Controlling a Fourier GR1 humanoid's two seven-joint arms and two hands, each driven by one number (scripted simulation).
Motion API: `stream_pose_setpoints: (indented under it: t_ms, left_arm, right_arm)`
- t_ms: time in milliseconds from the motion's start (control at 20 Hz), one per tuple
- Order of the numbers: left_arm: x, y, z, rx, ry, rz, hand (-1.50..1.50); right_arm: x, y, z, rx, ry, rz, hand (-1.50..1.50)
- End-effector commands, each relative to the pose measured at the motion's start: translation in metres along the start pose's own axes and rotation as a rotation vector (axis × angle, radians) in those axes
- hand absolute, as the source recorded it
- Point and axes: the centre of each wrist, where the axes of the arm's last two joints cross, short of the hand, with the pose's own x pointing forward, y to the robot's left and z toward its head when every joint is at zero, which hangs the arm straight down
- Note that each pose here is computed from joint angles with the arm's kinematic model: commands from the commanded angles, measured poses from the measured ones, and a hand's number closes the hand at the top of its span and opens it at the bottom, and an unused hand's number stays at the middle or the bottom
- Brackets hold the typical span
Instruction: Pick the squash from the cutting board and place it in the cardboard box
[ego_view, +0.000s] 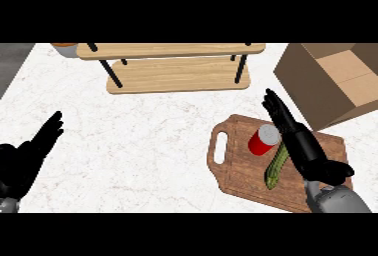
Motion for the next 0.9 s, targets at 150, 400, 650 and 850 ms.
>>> stream_pose_setpoints:
  t_ms: [150,400,650,850]
  left_arm:
    - [-0.001,0.023,-0.013,0.243,-0.049,-0.125,0.0]
    - [-0.008,0.038,-0.011,0.313,-0.023,-0.145,0.0]
    - [-0.016,0.028,-0.023,0.32,-0.03,-0.158,0.0]
    - [-0.025,0.012,-0.028,0.291,-0.049,-0.164,0.0]
  right_arm:
    - [-0.016,-0.049,0.041,-0.303,0.07,-0.093,-1.5]
    - [-0.029,-0.109,0.091,-0.106,0.274,0.697,-1.5]
    - [-0.081,-0.073,0.142,-0.401,0.074,0.178,-1.5]
    - [-0.102,-0.091,0.159,-0.315,0.015,0.237,-1.5]
